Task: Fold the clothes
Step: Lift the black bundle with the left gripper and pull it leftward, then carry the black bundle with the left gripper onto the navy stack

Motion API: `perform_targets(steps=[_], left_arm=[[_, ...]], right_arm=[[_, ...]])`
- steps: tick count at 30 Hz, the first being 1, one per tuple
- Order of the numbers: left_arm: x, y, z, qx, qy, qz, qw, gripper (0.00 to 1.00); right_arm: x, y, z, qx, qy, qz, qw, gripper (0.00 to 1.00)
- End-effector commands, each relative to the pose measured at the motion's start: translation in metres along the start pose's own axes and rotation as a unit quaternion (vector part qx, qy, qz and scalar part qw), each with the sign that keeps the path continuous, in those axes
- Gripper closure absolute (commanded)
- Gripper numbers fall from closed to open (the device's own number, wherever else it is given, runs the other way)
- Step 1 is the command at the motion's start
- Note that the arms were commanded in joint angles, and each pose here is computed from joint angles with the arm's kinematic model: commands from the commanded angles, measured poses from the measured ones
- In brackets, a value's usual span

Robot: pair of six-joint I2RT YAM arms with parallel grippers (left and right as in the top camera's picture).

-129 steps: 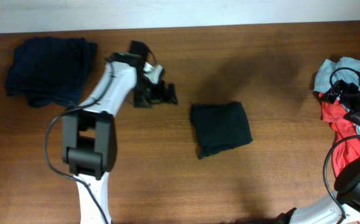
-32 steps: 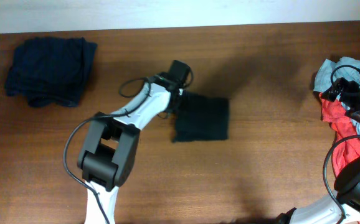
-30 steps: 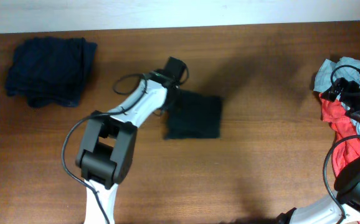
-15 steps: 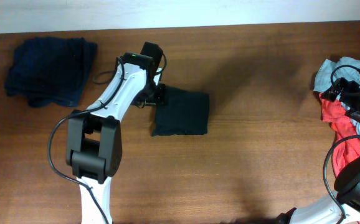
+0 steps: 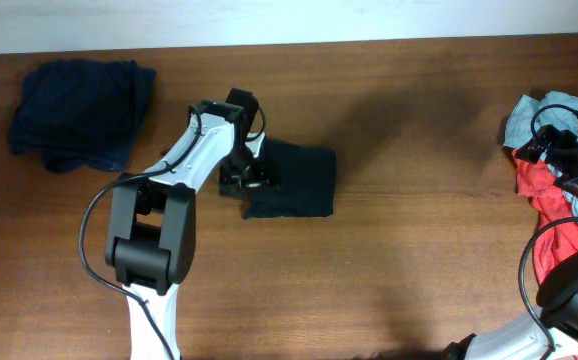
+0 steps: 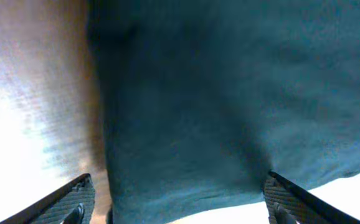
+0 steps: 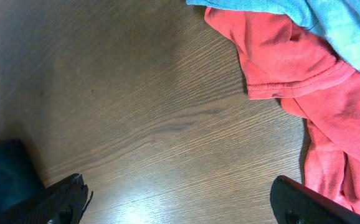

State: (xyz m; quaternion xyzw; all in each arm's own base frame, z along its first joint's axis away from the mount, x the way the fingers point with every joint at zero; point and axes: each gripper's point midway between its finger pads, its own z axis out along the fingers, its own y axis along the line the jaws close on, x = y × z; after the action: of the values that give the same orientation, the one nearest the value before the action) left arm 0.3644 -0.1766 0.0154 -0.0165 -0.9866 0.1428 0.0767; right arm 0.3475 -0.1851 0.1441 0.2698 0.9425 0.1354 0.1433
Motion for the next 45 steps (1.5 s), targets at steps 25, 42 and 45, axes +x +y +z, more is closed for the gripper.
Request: perform_targets(steps=[25,42,45], left_arm=[[0.013,0.005,0.040,-0.025,0.002,-0.043,0.999,0.99],[-0.075,-0.019,-0.064,-0.075,-0.196,-0.008,0.978,0.99],[-0.086,-0.027,-0.078,-0.067,-0.220,0.005,0.973,1.00]], right_arm=[[-0.002,-0.002,-0.003,0.007,-0.004,0.002,1.000,0.01],[-0.002,-0.002,-0.003,0.007,-0.004,0.002,1.000,0.01],[-0.002,-0.002,-0.003,0.007,-0.004,0.002,1.000,0.02]])
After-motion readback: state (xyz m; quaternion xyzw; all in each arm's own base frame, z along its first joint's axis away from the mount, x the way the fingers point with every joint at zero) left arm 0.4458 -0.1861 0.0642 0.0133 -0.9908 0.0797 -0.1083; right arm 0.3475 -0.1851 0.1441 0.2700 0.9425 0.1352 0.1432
